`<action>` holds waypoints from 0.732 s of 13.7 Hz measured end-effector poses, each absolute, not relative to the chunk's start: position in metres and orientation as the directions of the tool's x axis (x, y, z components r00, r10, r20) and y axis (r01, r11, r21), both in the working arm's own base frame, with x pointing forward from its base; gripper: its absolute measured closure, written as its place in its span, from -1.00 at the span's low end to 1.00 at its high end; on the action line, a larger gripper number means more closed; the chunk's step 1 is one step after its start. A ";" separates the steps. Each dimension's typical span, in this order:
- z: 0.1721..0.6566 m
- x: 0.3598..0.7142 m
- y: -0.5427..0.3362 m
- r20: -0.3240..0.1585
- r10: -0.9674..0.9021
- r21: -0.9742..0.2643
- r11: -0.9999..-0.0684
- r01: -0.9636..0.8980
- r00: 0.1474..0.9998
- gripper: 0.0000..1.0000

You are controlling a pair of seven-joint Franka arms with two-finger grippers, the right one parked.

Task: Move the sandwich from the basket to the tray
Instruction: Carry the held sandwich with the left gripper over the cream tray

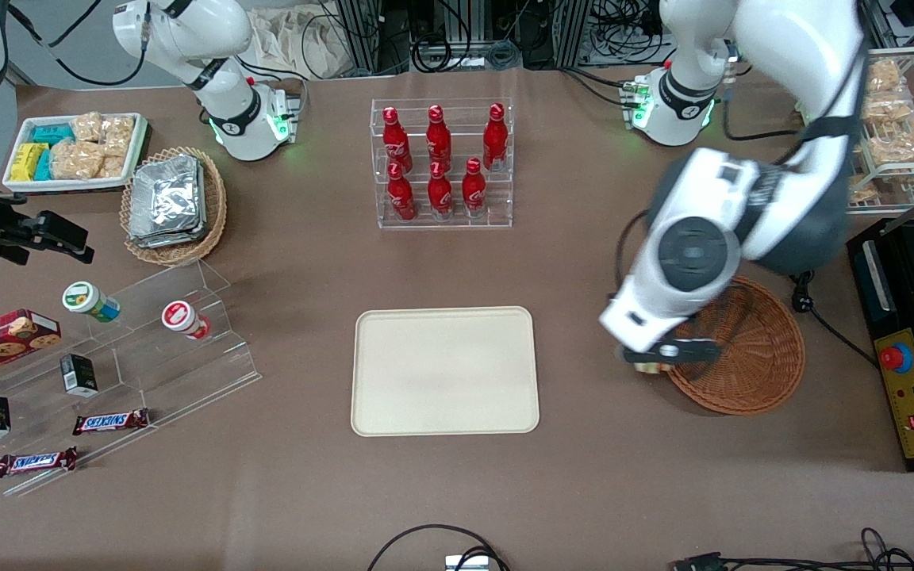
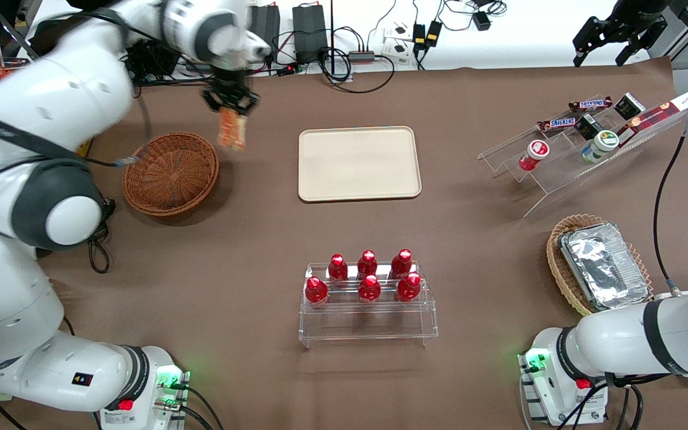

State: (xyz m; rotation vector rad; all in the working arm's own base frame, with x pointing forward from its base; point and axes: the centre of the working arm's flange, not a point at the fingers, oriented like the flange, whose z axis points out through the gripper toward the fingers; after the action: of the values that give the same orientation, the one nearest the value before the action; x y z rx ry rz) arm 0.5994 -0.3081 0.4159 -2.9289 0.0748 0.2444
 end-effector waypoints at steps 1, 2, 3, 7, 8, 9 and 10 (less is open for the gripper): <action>0.397 0.593 -0.339 -0.175 -0.048 -0.197 -0.977 -0.083 0.983 0.61; 0.377 0.588 -0.365 -0.181 -0.064 -0.195 -0.976 -0.100 0.981 0.61; 0.357 0.586 -0.385 -0.174 -0.071 -0.189 -0.976 -0.104 0.982 0.61; 0.288 0.593 -0.420 -0.122 -0.063 -0.131 -0.988 -0.079 0.990 0.61; 0.277 0.594 -0.426 -0.109 -0.069 -0.115 -0.990 -0.081 0.992 0.61; 0.266 0.596 -0.431 -0.094 -0.074 -0.098 -0.992 -0.083 0.993 0.61; 0.254 0.597 -0.434 -0.082 -0.077 -0.082 -0.993 -0.083 0.994 0.61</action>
State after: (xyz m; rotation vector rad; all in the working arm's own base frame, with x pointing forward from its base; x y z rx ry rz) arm 0.5975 -0.4339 0.2544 -3.0510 0.1225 0.1202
